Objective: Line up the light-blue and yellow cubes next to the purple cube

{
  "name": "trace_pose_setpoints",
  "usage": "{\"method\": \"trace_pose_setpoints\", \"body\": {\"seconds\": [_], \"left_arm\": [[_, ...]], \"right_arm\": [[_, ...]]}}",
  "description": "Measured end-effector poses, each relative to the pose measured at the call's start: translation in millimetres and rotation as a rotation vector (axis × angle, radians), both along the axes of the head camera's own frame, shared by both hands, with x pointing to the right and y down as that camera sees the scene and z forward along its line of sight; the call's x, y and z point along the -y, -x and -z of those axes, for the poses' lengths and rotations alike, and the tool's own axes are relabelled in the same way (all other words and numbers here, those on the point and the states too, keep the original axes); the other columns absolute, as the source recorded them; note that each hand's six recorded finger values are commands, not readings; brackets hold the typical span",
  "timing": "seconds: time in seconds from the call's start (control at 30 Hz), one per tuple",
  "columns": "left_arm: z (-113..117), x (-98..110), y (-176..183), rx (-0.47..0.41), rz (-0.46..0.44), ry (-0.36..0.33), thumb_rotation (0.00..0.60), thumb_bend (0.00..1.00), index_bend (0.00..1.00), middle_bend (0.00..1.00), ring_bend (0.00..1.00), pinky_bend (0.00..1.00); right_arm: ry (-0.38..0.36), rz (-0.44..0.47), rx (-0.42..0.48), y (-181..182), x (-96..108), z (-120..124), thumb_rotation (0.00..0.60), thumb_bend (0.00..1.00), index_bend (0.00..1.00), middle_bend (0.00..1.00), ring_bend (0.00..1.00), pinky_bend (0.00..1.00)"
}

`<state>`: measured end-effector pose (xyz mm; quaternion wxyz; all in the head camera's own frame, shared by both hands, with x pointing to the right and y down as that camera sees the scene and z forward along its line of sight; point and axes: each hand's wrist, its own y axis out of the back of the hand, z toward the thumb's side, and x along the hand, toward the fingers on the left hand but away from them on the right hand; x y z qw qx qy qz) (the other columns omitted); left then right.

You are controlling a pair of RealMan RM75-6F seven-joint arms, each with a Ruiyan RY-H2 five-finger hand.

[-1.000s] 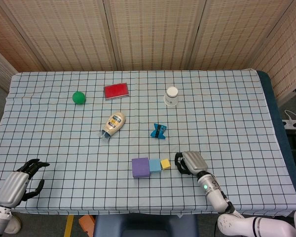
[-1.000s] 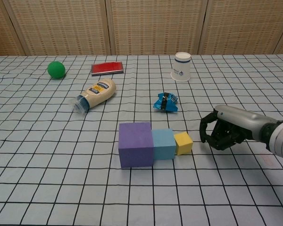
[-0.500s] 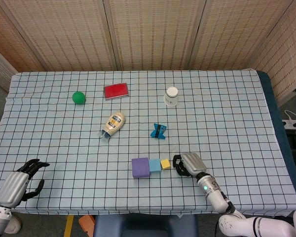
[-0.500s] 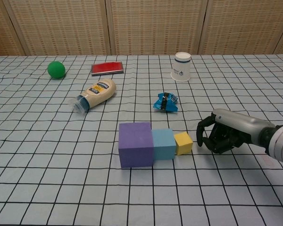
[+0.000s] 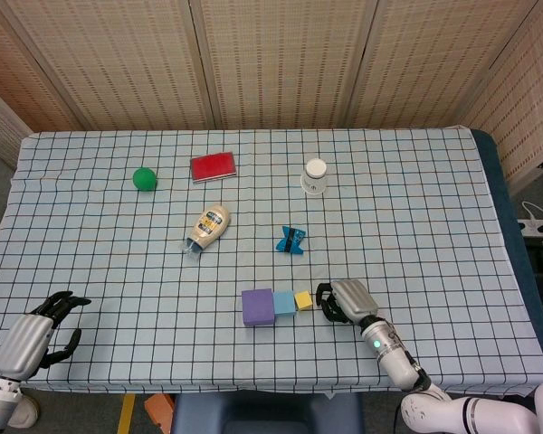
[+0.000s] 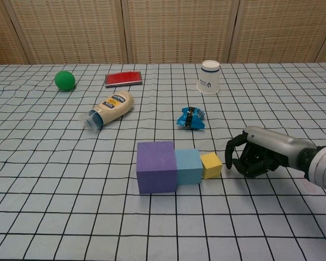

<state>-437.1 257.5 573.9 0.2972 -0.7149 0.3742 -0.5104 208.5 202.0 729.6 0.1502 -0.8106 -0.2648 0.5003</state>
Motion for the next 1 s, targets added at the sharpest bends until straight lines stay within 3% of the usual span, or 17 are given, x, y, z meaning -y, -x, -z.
{"method": "trace_pose_setpoints", "body": {"seconds": [0.27, 1.0], "left_arm": [[0.1, -0.1, -0.1, 0.000, -0.001, -0.001, 0.600, 0.50, 0.28, 0.29, 0.16, 0.40], [0.0, 0.1, 0.0, 0.001, -0.001, -0.001, 0.600, 0.50, 0.28, 0.29, 0.16, 0.40]], "right_arm": [[-0.024, 0.002, -0.001, -0.9, 0.6, -2.5, 0.600, 0.56, 0.53, 0.91, 0.85, 1.00], [0.018, 0.013, 0.036, 2.6, -5.4, -5.6, 0.600, 0.55, 0.44, 0.91, 0.85, 1.00]]}}
